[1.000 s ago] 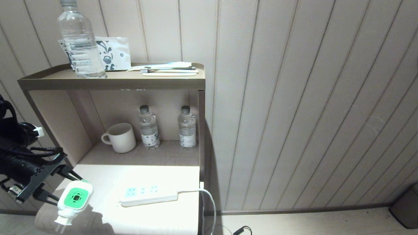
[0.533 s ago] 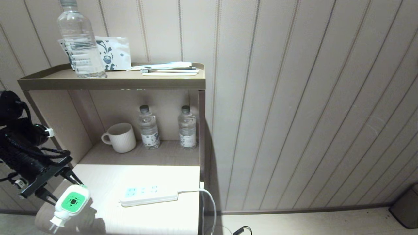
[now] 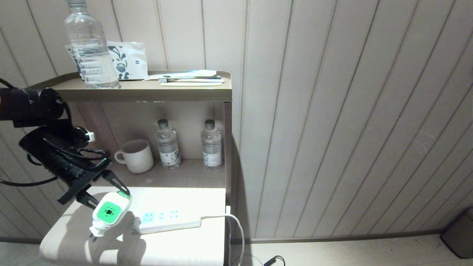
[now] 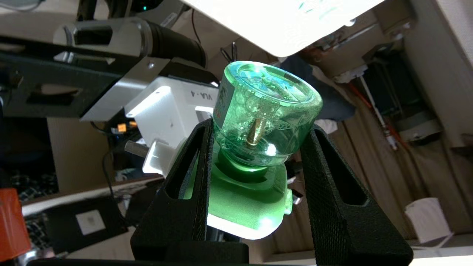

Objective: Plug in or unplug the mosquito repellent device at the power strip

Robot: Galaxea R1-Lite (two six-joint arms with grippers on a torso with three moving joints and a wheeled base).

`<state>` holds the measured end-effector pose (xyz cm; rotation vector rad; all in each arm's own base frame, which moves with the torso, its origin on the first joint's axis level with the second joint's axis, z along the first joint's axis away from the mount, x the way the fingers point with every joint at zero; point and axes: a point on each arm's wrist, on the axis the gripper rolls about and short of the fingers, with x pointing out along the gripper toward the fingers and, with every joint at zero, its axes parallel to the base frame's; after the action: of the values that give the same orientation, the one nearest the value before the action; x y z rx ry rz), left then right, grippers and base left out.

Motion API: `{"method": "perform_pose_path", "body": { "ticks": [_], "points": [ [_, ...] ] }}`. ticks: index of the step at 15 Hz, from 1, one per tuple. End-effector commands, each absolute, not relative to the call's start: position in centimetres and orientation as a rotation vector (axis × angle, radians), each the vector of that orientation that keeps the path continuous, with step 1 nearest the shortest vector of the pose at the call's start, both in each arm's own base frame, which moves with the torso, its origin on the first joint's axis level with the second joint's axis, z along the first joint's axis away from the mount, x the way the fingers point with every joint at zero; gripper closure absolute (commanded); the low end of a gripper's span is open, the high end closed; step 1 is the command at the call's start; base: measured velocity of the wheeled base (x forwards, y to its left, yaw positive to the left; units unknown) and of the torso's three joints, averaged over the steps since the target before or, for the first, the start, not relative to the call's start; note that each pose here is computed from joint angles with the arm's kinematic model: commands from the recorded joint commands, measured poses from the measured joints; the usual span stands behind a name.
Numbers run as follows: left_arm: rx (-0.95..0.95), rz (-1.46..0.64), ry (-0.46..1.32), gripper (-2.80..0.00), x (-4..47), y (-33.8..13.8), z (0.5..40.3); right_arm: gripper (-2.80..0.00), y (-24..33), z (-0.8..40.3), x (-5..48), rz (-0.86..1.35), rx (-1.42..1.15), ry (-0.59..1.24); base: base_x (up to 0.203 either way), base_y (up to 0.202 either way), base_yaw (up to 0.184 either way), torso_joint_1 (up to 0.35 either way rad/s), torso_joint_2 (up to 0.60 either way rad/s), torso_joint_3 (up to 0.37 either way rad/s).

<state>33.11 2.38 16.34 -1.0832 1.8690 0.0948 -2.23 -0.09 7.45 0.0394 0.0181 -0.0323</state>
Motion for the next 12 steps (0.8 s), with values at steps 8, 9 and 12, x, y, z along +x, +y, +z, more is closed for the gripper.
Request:
{"method": "perform_pose_path", "body": {
  "ticks": [8, 9, 12],
  "points": [
    [-0.839, 0.165, 1.977, 0.0, 34.1, 1.2, 14.1, 0.0, -0.1, 7.4, -2.2, -0.033, 0.039, 0.019, 0.0, 0.0, 0.0, 0.0, 0.0, 0.0],
    [-0.795, 0.155, 1.991, 0.0, 34.0, 1.0, 13.9, 0.0, -0.1, 7.4, -2.2, -0.033, 0.04, 0.019, 0.0, 0.0, 0.0, 0.0, 0.0, 0.0],
    [-0.688, 0.205, 2.001, 0.0, 33.8, 0.7, 13.7, 0.0, -0.1, 7.4, -2.2, -0.033, 0.04, 0.018, 0.0, 0.0, 0.0, 0.0, 0.0, 0.0]
  ]
}}
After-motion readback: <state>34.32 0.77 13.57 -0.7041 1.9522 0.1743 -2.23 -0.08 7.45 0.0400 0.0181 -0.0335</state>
